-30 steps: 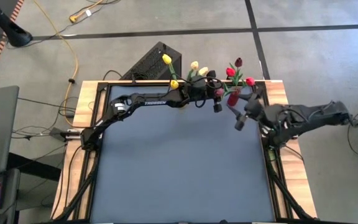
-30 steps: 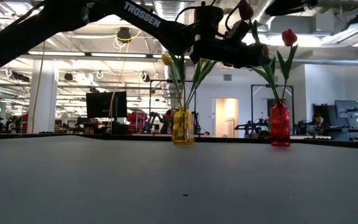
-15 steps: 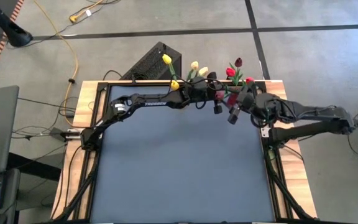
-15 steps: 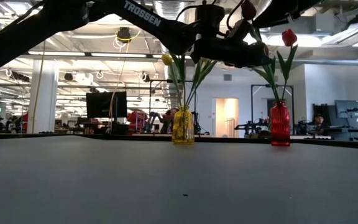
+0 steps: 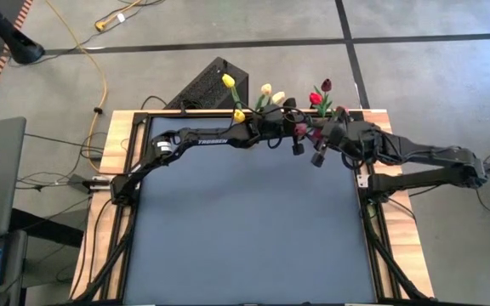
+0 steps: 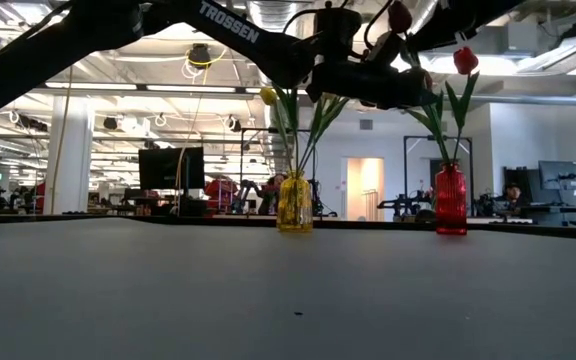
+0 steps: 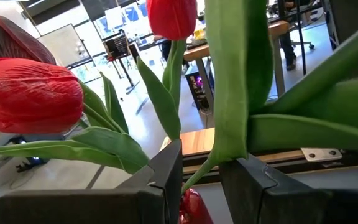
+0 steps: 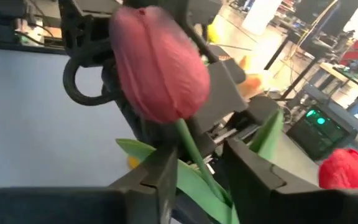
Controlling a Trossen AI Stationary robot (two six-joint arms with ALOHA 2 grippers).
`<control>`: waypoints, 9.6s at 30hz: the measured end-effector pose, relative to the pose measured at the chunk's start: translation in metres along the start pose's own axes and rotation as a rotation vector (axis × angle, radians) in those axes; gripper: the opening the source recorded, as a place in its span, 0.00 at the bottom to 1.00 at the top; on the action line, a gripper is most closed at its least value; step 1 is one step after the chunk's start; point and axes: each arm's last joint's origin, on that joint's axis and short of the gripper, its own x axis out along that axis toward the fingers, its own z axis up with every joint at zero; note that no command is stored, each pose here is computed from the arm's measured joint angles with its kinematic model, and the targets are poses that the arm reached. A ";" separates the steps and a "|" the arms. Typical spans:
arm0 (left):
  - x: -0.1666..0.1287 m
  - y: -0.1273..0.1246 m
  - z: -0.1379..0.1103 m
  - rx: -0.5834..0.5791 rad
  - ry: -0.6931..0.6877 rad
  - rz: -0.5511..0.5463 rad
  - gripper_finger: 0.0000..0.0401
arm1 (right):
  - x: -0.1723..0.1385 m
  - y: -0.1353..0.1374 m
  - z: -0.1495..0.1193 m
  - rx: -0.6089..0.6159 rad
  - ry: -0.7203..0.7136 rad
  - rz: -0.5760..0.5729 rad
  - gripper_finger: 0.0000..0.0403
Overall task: Sort flowers into vase by color
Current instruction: Put the dark red flower into the red vase, then return to Home Position
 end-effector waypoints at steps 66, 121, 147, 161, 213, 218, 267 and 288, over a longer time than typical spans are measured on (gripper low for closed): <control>-0.020 -0.013 0.045 0.052 0.078 0.006 0.23 | 0.012 -0.064 -0.041 0.110 0.305 -0.263 0.10; -0.076 -0.038 0.120 0.035 0.159 -0.225 0.23 | -0.058 -0.056 -0.001 0.292 0.336 0.053 0.75; -0.240 -0.007 0.223 -0.123 0.234 -0.307 0.21 | -0.068 -0.028 0.037 0.357 0.034 0.564 0.75; -0.306 -0.015 0.175 -0.231 0.033 -0.134 0.10 | -0.046 -0.012 0.005 0.361 -0.112 0.558 0.72; -0.419 -0.062 -0.038 -0.649 -0.277 0.209 0.07 | -0.033 -0.011 -0.149 0.601 -0.413 0.436 0.06; -0.426 -0.067 -0.055 -0.716 -0.334 0.202 0.07 | -0.029 -0.008 -0.158 0.615 -0.385 0.432 0.05; -0.431 -0.080 -0.098 -0.670 0.111 0.241 0.07 | -0.017 -0.001 -0.192 0.501 -0.043 -0.039 0.08; -0.432 -0.084 -0.110 -0.561 0.277 0.222 0.07 | -0.017 0.005 -0.195 0.474 0.010 0.017 0.09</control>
